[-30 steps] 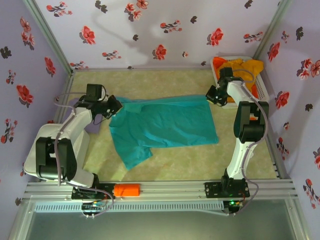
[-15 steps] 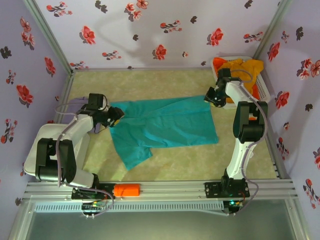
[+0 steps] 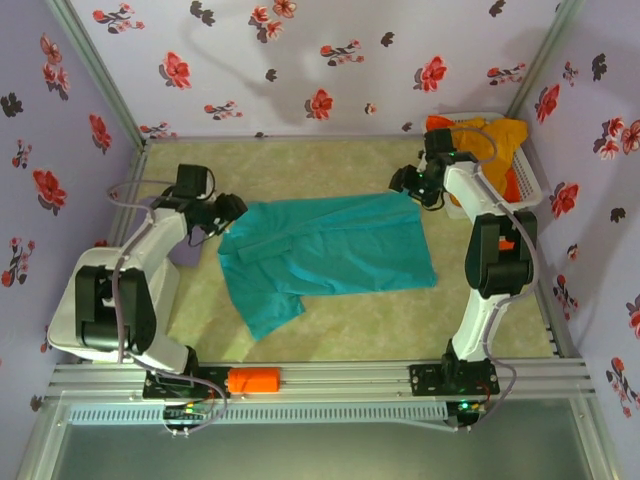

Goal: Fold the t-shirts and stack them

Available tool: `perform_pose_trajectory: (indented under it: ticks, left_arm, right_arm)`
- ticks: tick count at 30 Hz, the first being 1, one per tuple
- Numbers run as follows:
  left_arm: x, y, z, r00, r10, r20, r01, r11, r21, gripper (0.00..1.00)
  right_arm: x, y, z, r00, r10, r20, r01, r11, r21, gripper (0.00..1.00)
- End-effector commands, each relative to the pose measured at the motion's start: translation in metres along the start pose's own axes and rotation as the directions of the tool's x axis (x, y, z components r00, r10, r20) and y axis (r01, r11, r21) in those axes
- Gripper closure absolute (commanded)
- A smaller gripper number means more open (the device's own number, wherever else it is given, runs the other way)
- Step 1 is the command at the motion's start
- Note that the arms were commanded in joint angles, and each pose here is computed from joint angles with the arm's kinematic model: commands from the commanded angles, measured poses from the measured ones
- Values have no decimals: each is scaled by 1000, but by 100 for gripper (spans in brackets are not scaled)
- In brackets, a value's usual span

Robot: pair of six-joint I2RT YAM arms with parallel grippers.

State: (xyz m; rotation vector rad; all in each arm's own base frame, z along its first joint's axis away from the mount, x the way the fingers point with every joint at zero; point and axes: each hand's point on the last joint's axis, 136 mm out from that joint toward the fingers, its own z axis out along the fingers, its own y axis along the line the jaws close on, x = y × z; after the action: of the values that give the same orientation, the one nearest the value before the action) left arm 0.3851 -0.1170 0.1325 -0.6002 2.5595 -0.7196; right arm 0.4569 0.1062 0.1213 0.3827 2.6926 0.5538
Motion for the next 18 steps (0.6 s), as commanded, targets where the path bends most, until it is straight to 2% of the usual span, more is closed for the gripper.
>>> perform_pose_trajectory:
  ticks: [1,8,18]
  left_arm:
    - [-3,-6,21,998,51,-24,-51,999,-10,54]
    - [-32,-4,69,993,103,-52,-104,995,-14,59]
    - [-59,31,120,995,-15,-96,6,995,-95,67]
  right_arm:
    - [5,7,13,999,-35,15,35,999,-11,35]
    - [0,2,55,1000,-8,-5,8,1000,4,32]
    - [7,-41,86,997,39,-67,-29,988,154,32]
